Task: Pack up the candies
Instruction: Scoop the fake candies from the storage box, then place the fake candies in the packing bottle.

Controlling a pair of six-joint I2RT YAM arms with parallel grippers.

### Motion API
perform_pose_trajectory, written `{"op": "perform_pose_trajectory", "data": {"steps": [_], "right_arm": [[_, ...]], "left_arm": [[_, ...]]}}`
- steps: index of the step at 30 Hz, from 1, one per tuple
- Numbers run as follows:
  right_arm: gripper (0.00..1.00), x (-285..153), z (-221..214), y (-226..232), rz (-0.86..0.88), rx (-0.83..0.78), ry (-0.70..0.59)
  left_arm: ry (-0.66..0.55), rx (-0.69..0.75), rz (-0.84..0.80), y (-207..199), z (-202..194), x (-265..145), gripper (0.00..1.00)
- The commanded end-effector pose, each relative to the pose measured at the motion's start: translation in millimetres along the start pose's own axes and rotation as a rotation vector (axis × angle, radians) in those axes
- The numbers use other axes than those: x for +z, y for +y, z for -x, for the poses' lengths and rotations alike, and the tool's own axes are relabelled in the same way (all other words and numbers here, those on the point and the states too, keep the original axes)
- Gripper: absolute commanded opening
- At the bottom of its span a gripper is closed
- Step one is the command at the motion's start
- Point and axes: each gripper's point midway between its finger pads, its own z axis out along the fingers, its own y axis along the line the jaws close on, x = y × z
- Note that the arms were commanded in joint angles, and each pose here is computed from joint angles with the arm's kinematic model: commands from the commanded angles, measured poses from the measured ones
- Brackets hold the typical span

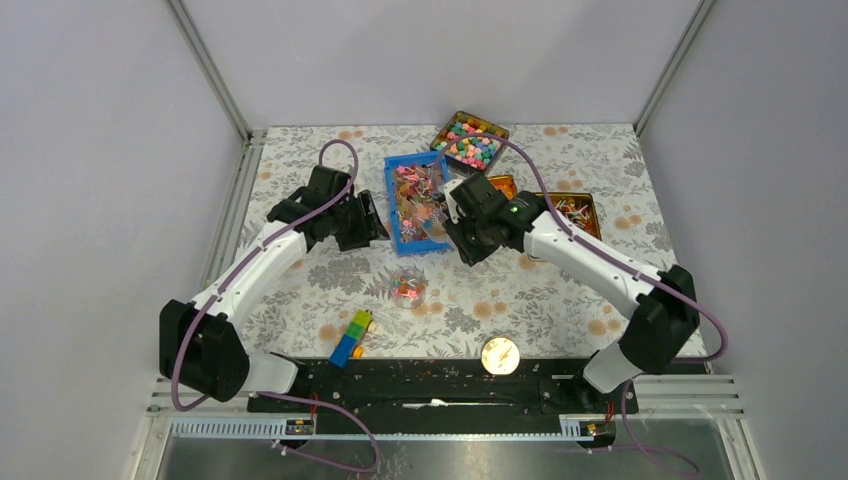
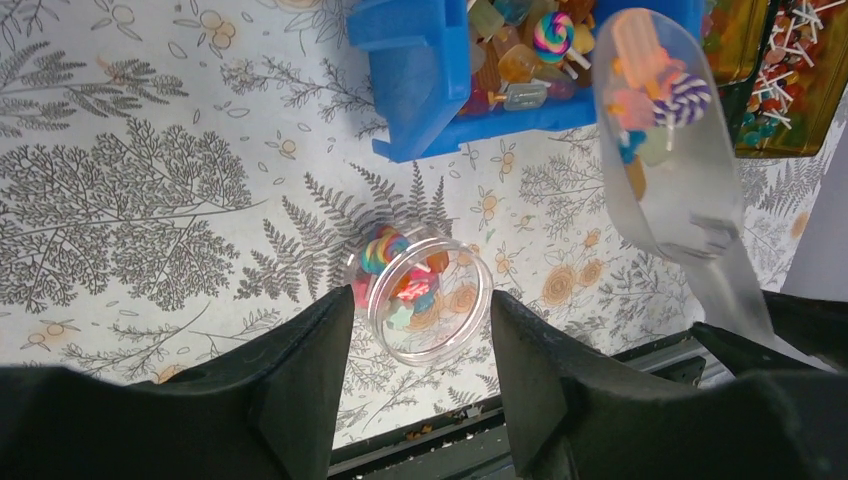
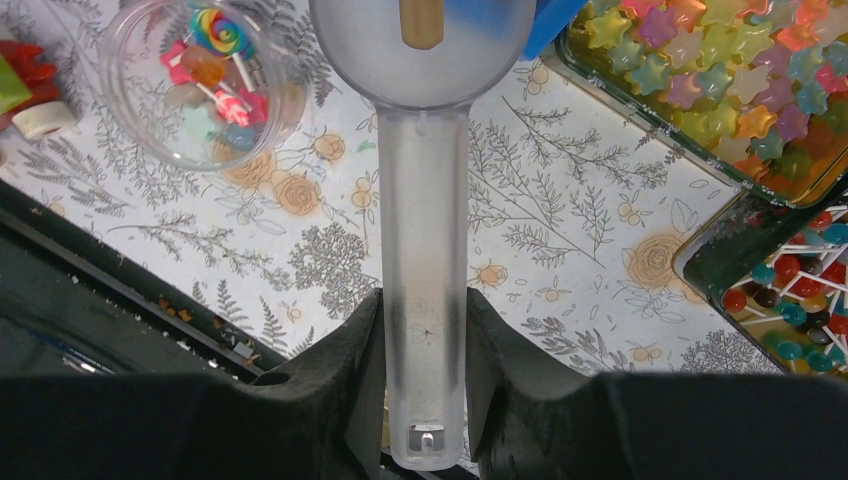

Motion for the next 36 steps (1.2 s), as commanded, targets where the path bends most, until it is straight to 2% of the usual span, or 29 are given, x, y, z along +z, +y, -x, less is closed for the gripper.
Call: {"op": "perform_pose_trajectory", "data": {"steps": [1, 4, 9, 20, 36], "right_arm": [[0.00, -26, 4, 5, 0.000, -0.031, -0.081], [0.00, -33, -4, 9, 0.011, -0.040, -0.092], [0.00, -40, -11, 11, 0.019, -0.047, -0.099], [0.00, -50, -19, 15, 0.044, -0.093, -0.094], [0.00, -61, -38, 37, 0.155, -0.179, -0.053]], "left_arm": [[-0.060, -0.012, -0.060, -10, 7, -10, 0.54], [-0.065, -0.019, -0.062, -7, 3, -11, 0.55], [-0.090, -0.023, -0.057, -2, 0, -15, 0.74], [-0.149, -0.023, -0.050, 2, 5, -21, 0.99], [-0.213, 0.017, -0.067, -5, 18, -35, 0.99]]}}
